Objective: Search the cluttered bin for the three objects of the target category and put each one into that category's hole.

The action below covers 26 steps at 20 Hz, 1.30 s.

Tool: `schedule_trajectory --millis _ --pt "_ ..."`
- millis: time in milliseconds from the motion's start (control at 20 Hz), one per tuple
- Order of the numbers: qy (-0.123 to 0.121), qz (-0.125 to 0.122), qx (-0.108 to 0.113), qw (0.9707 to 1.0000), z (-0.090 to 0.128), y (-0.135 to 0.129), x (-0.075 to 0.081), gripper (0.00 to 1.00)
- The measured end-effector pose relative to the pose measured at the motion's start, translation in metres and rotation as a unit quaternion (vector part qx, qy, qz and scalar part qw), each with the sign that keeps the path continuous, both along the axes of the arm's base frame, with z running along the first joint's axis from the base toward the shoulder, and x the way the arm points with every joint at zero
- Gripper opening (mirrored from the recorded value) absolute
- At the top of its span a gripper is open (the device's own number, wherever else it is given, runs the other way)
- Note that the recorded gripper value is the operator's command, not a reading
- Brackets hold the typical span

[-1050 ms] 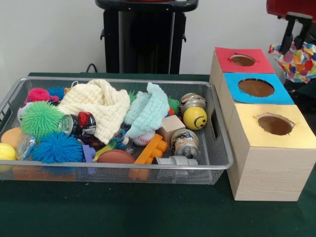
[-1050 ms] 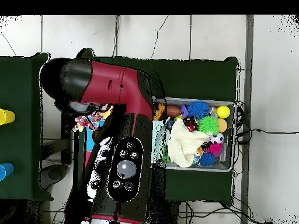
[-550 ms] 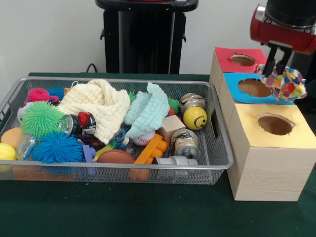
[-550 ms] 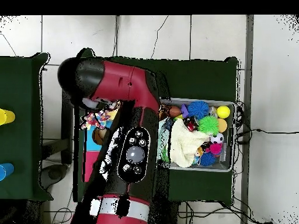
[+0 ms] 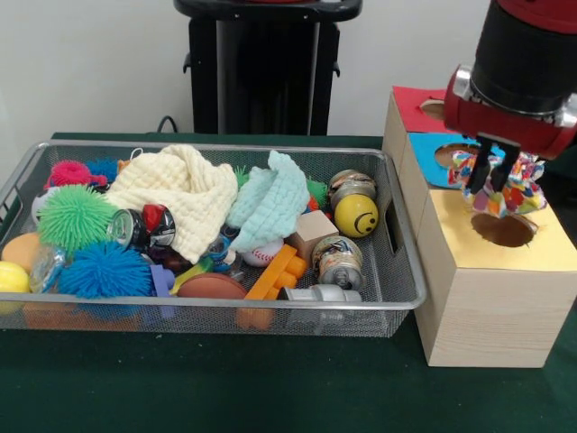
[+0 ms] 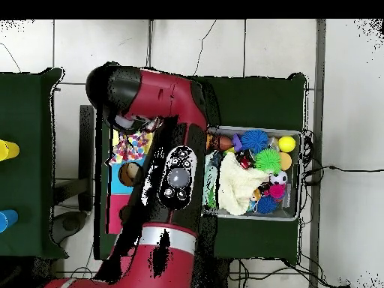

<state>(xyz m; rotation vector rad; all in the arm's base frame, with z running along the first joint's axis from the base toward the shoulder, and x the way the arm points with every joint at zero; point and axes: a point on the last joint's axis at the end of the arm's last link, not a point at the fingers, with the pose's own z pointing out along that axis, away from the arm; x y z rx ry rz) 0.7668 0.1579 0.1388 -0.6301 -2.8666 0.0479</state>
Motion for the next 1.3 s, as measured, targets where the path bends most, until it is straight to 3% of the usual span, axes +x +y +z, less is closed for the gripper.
schedule_trajectory --millis 250,600,950,1300 --pt "-0.021 0.014 -0.005 0.9997 -0.017 0.014 0.027 0.0" --pt "-0.032 0.014 -0.009 0.9994 -0.036 0.032 0.048 0.0" --pt "-0.033 0.016 -0.011 0.9993 -0.046 0.036 0.051 0.0" --pt "-0.032 0.007 -0.014 0.9994 -0.026 0.028 0.047 0.0"
